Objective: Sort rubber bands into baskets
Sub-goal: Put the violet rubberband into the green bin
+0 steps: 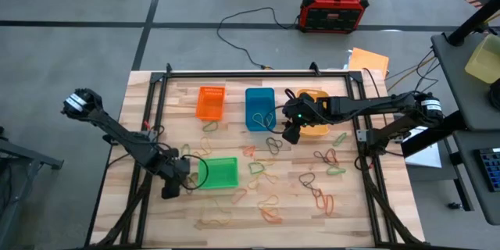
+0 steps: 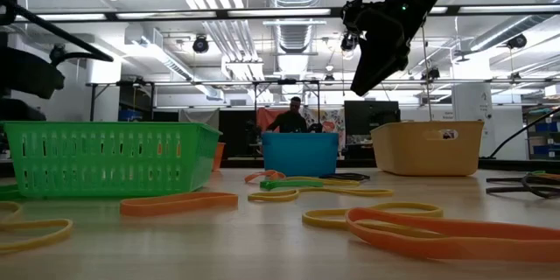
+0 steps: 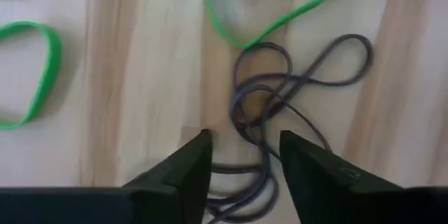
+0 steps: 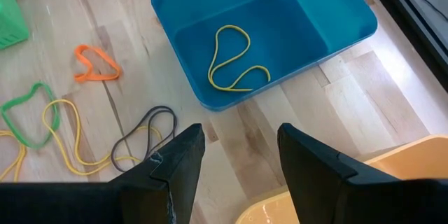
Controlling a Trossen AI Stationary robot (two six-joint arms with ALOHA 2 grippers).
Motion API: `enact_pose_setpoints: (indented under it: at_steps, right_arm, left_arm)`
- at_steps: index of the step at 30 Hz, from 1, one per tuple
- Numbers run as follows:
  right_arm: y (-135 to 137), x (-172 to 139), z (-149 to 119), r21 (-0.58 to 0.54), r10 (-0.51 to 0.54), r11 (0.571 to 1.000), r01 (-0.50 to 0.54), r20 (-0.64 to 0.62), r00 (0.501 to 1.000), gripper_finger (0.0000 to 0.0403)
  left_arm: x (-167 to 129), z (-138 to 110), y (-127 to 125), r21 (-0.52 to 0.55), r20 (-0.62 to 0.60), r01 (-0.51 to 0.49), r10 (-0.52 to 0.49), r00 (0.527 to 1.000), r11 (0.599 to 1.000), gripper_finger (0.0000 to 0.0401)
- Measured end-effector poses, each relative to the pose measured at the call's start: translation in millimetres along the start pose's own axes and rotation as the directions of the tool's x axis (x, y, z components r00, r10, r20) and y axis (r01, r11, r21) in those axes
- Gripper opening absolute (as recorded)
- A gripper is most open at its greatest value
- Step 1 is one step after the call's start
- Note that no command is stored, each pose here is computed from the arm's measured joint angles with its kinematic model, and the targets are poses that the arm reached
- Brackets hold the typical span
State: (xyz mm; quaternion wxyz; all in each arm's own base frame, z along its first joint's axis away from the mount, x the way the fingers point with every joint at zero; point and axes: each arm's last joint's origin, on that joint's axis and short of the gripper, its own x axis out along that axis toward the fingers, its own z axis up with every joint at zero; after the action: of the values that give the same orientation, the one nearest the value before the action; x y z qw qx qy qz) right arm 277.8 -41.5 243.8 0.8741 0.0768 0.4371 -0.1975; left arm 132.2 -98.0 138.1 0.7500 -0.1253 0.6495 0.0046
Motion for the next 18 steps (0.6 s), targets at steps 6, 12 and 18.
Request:
enact_pose_setpoints:
  at_steps: [6, 12, 18]
  right_arm:
    - [0, 0, 0, -0.007, 0.000, 1.000, 0.000, 0.000, 1.000, 0.0178]
    - [0, 0, 0, -0.012, 0.000, 1.000, 0.000, -0.001, 1.000, 0.0178]
    - [0, 0, 0, -0.020, 0.000, 1.000, 0.000, -0.002, 1.000, 0.0178]
  left_arm:
    - [4, 4, -4, 0.032, -0.024, -0.031, 0.031, 0.999, 0.999, 0.0076]
    - [-4, 14, -15, 0.078, -0.001, 0.008, -0.008, 1.000, 0.997, 0.0008]
    - [-18, 14, -16, 0.065, -0.009, 0.001, 0.000, 1.000, 0.998, 0.0001]
